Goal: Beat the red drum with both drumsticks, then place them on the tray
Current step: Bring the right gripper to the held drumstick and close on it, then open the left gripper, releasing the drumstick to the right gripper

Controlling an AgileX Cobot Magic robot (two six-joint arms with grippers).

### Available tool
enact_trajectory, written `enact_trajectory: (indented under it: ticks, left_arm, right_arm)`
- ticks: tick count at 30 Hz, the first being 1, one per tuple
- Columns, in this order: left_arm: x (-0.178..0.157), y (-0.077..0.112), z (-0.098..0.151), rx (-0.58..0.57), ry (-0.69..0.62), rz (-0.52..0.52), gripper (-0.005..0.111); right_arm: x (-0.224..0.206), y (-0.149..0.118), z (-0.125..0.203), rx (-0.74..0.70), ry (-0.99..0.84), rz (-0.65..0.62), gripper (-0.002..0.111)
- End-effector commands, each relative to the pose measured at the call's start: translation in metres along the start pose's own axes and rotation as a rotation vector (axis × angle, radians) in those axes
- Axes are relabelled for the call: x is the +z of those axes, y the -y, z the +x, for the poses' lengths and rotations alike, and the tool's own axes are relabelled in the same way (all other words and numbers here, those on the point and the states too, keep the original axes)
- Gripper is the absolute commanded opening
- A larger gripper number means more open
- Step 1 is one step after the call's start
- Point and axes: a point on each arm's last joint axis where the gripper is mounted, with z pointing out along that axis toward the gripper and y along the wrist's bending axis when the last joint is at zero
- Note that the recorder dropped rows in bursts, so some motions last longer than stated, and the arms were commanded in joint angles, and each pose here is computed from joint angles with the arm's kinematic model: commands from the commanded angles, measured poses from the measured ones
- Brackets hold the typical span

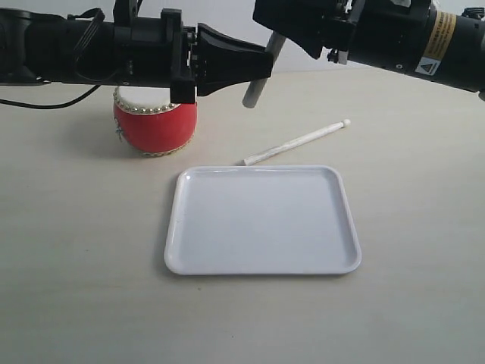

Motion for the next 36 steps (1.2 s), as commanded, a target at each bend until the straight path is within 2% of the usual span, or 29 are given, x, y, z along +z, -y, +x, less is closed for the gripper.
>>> enact_trajectory:
  ticks: [1,5,8,15,16,29,32,36]
  left_arm:
    - [0.0011,0.0013,-0.0041,0.008,0.024,0.013,0.000]
    - [0.0011,0.0010,-0.0039,0.008,0.022,0.009,0.000]
    - [0.0011,0.0010,-0.0039,0.008,0.022,0.009,0.000]
    - [0.0011,0.0009,-0.0044,0.009,0.023,0.009,0.000]
    - [0.0011,0.0009,-0.0044,0.009,0.023,0.009,0.000]
    - [0.0021,0.0029,-0.0057,-0.003,0.030,0.028,0.000]
    - [0.0021,0.0029,-0.0057,-0.003,0.030,0.028,0.000]
    - [0.0021,0.0029,-0.0057,-0.003,0.030,0.028,0.000]
  right_arm:
    - [0.0006,-0.0015,-0.0041,0.029,0.018,-0.004,0.055]
    - [0.0006,-0.0012,-0.0045,0.087,0.023,-0.003,0.049]
    - [0.0006,-0.0012,-0.0045,0.093,0.023,-0.003,0.040]
    - [0.0006,-0.0012,-0.0047,0.125,0.025,-0.002,0.003]
    - [0.0006,-0.0012,-0.0047,0.131,0.025,-0.002,0.000]
    - [0.0006,-0.0011,-0.0048,0.132,0.027,-0.001,0.000]
    - [0.0006,-0.0011,-0.0048,0.132,0.027,-0.001,0.006]
    - [0.0006,-0.0011,-0.0048,0.132,0.027,-0.001,0.022]
